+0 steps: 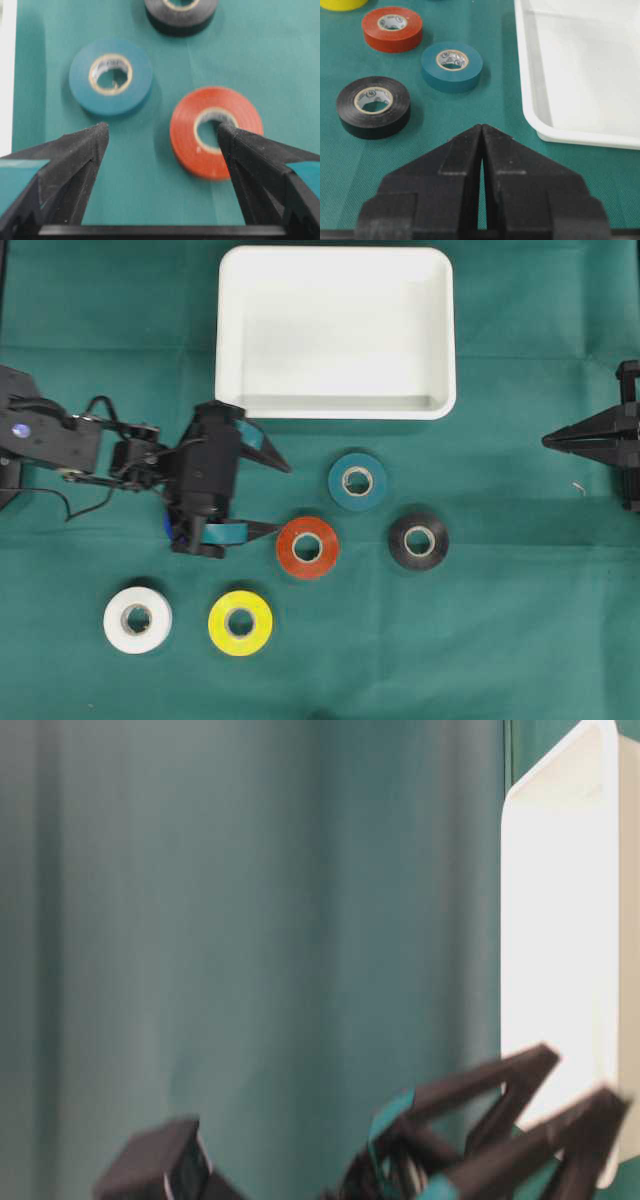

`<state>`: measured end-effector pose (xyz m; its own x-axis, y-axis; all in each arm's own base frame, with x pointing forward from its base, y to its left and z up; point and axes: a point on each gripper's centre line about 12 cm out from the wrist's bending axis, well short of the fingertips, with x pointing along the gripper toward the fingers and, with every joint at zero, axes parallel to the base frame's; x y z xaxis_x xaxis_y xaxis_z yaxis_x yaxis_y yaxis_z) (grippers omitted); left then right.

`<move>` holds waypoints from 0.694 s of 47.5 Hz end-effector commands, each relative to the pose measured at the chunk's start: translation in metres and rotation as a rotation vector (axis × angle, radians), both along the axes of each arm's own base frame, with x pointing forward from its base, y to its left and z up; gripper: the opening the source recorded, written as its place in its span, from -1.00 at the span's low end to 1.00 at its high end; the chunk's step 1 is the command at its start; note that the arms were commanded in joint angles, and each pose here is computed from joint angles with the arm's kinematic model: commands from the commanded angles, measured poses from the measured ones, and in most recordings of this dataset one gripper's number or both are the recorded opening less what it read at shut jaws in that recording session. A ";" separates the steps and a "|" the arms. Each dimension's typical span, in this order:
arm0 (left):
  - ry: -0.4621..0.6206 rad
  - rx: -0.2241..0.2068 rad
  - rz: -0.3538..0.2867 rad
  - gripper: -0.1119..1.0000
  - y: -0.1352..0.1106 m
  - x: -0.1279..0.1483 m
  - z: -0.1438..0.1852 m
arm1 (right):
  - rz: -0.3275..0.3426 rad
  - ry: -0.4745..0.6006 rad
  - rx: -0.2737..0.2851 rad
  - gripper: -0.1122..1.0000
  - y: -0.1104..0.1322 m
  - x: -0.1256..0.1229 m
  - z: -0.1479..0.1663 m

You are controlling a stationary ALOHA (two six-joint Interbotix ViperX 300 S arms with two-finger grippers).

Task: Put the tape into the white case with the left arm.
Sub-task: 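Reach the left gripper over the black tape roll and lower into its hole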

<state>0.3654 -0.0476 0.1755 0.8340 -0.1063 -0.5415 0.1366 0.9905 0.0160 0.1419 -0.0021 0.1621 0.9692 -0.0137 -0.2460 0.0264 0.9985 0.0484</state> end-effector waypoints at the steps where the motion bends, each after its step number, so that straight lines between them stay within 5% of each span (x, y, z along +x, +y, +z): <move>1: -0.035 -0.003 -0.002 0.97 -0.003 0.017 0.009 | -0.001 -0.012 0.000 -0.97 0.000 0.002 0.004; 33: 0.021 0.001 -0.030 0.97 -0.027 0.104 -0.007 | 0.000 -0.011 -0.007 -0.97 0.000 0.000 0.002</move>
